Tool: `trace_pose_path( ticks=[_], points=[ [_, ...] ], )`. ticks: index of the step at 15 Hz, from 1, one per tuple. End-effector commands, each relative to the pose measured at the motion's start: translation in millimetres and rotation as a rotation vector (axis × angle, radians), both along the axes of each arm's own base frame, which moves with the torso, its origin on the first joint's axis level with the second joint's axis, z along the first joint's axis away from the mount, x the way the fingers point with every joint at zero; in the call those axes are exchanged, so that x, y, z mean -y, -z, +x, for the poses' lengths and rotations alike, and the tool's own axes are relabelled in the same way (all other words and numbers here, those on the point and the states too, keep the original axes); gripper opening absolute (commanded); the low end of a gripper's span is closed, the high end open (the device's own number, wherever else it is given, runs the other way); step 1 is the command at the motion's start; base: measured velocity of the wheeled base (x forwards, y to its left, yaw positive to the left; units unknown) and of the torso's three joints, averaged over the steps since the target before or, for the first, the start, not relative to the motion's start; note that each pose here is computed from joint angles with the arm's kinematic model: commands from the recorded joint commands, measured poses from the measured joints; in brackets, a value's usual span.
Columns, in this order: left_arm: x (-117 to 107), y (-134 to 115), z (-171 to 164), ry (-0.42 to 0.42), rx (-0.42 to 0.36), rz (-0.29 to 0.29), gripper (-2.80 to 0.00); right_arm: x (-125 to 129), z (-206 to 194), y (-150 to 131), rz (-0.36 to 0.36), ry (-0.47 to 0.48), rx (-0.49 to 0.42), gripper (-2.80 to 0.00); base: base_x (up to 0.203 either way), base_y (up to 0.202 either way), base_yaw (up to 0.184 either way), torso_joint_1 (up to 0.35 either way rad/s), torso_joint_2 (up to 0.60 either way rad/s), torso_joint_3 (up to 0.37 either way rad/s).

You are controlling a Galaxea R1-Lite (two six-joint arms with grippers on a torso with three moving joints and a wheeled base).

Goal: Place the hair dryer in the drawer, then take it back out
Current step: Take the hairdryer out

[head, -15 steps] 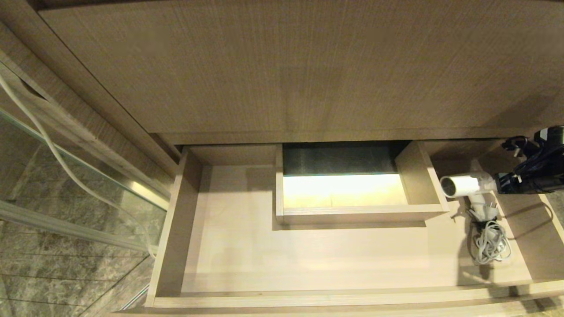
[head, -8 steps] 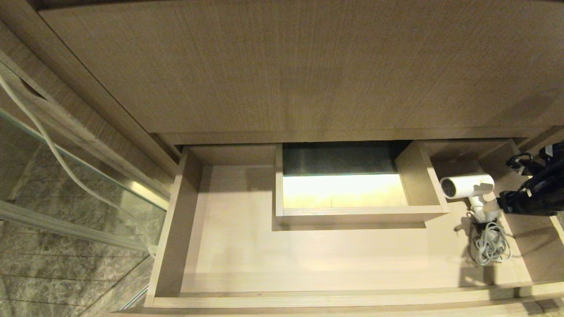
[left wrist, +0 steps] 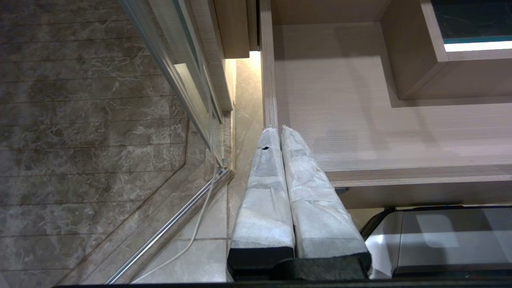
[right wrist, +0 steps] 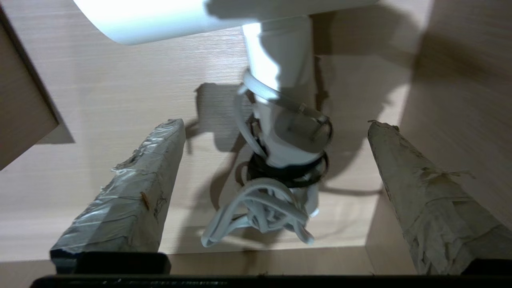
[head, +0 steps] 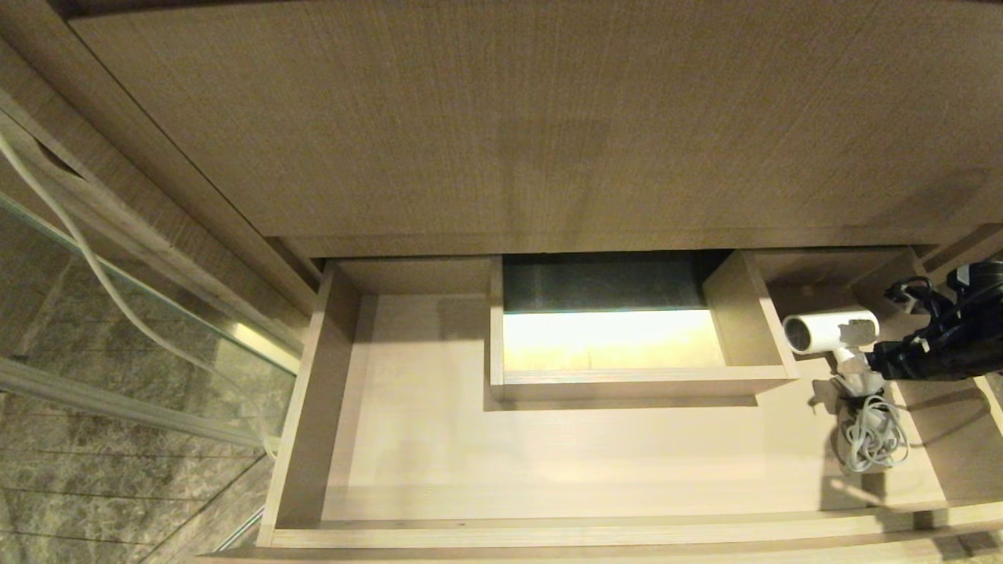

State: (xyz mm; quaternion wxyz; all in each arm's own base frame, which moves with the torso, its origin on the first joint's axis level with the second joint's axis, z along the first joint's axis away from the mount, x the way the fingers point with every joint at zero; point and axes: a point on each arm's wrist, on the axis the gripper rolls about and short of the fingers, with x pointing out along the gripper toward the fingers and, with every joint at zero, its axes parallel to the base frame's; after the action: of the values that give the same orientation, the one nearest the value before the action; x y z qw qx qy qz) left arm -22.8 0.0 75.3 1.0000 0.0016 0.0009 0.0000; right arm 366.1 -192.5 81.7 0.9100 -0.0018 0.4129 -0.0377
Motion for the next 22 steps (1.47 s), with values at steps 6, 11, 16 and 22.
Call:
trace_pose_path(
  ticks=[6, 11, 16, 22],
  points=[
    [0, 0, 0, 0.0, 0.0, 0.0, -2.8, 11, 22, 18, 0.018, -0.032, 0.031, 0.0, 0.0, 0.0, 0.0, 0.0, 0.0, 0.0],
    [0, 0, 0, 0.0, 0.0, 0.0, -2.8, 14, 27, 29, 0.024, -0.036, 0.017, 0.0, 0.0, 0.0, 0.0, 0.0, 0.0, 0.0],
    [0, 0, 0, 0.0, 0.0, 0.0, -2.8, 16, 34, 36, 0.031, -0.07, 0.027, 0.0, 0.0, 0.0, 0.0, 0.0, 0.0, 0.0],
    [0, 0, 0, 0.0, 0.0, 0.0, -2.8, 15, 39, 44, 0.033, -0.088, 0.023, 0.0, 0.0, 0.0, 0.0, 0.0, 0.0, 0.0]
  ],
)
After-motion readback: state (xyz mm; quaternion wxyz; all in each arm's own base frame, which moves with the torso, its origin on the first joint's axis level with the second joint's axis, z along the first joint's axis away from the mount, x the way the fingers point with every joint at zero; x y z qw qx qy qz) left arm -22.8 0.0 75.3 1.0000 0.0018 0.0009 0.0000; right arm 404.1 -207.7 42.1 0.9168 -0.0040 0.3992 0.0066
